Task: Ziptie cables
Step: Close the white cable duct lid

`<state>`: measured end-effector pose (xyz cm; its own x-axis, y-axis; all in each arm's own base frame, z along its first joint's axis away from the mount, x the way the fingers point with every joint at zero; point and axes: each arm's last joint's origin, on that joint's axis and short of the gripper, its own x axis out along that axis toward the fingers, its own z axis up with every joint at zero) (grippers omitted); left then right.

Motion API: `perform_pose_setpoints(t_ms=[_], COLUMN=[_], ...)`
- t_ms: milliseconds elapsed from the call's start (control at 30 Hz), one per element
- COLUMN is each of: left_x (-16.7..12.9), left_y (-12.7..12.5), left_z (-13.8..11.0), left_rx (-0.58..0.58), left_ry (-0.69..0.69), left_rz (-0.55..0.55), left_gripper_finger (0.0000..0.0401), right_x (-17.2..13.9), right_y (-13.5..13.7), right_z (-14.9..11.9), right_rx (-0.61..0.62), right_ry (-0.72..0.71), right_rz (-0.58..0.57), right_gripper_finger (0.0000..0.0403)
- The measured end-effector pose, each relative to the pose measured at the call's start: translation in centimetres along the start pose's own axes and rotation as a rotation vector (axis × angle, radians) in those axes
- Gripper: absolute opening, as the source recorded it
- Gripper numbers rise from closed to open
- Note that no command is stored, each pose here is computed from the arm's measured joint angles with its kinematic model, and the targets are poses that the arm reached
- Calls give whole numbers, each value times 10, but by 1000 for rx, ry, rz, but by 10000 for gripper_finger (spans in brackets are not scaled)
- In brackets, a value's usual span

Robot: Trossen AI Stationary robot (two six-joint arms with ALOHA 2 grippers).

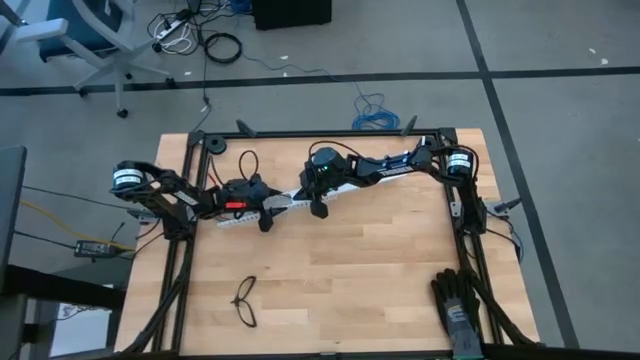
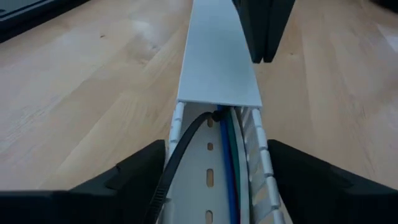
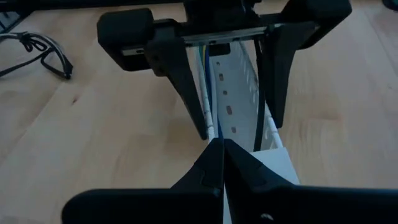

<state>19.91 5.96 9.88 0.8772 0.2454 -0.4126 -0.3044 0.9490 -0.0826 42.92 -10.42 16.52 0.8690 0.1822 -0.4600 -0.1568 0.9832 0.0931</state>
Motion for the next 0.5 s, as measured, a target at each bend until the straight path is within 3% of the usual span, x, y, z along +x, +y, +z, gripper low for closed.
perform_pose_setpoints(t_ms=[500], left_x=[-20], left_y=[0], left_z=[4], left_rx=[30], left_ry=[-71], left_rz=[5], left_gripper_finger=[298], right_x=[-13], right_y=[-8], right_z=[7], right_rx=[10], right_ry=[-9], right_rz=[-17], right_gripper_finger=[0])
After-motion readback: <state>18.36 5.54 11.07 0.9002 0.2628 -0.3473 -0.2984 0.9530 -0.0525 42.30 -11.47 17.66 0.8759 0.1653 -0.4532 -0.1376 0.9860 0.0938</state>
